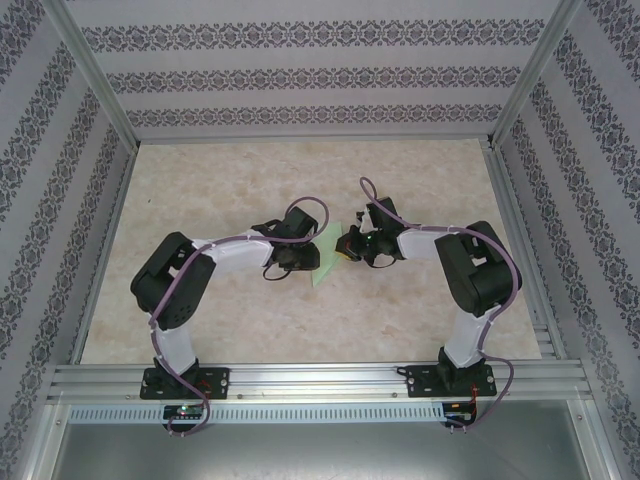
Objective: Fold a paper plane with a square sheet of paper (pick it up from the middle)
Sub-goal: Fourth fold the wing at the center of the table.
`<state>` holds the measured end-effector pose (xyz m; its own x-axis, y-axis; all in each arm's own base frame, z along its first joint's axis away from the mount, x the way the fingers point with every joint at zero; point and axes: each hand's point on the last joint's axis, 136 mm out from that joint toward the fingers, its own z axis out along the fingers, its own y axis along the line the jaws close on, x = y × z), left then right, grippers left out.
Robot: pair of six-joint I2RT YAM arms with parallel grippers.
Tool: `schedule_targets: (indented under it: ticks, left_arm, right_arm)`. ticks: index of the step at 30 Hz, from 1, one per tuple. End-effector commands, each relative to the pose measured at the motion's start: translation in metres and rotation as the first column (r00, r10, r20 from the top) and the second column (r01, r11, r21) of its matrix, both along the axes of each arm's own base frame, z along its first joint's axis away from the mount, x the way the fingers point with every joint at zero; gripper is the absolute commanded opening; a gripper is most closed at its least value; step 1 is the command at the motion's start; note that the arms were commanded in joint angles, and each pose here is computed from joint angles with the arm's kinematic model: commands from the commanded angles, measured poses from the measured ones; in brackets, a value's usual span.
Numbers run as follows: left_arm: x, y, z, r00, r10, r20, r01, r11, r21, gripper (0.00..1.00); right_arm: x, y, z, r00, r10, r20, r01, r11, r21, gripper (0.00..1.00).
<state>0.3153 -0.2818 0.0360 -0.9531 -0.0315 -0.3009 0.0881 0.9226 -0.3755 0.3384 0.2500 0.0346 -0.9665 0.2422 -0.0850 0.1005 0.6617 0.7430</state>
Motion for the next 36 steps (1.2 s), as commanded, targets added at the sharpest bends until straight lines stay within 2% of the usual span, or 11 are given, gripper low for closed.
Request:
schedule_targets:
  ticks: [1, 8, 13, 18, 24, 28, 36]
  left_arm:
    - [0.005, 0.011, 0.034, 0.997, -0.004, 0.078, 0.004, 1.0, 0.005, 0.39]
    - [0.008, 0.003, 0.084, 0.967, -0.083, 0.241, 0.101, 0.993, -0.065, 0.66]
    - [0.008, -0.005, 0.115, 0.922, -0.146, 0.358, 0.194, 0.976, -0.102, 0.72]
    - [0.003, -0.012, 0.133, 0.868, -0.203, 0.452, 0.29, 0.948, -0.13, 0.78]
    - [-0.003, -0.023, 0.117, 0.791, -0.283, 0.542, 0.406, 0.906, -0.121, 0.78]
    - [-0.005, -0.034, 0.097, 0.733, -0.375, 0.568, 0.502, 0.862, -0.079, 0.74]
    - [0.004, -0.046, 0.069, 0.627, -0.479, 0.614, 0.573, 0.818, 0.052, 0.69]
  right_arm:
    - [0.008, -0.001, 0.032, 0.994, -0.026, 0.103, 0.028, 1.0, -0.01, 0.01]
    - [0.004, -0.021, 0.072, 0.973, -0.131, 0.192, 0.156, 0.98, -0.122, 0.0]
    - [-0.001, -0.03, 0.093, 0.946, -0.225, 0.233, 0.273, 0.941, -0.199, 0.0]
    - [0.001, -0.033, 0.116, 0.909, -0.306, 0.283, 0.369, 0.907, -0.203, 0.01]
    - [0.002, -0.033, 0.102, 0.89, -0.402, 0.215, 0.441, 0.878, -0.184, 0.03]
    - [0.005, -0.029, 0.088, 0.882, -0.444, 0.161, 0.467, 0.868, -0.168, 0.02]
    - [0.007, -0.014, 0.066, 0.883, -0.468, 0.042, 0.469, 0.873, -0.136, 0.02]
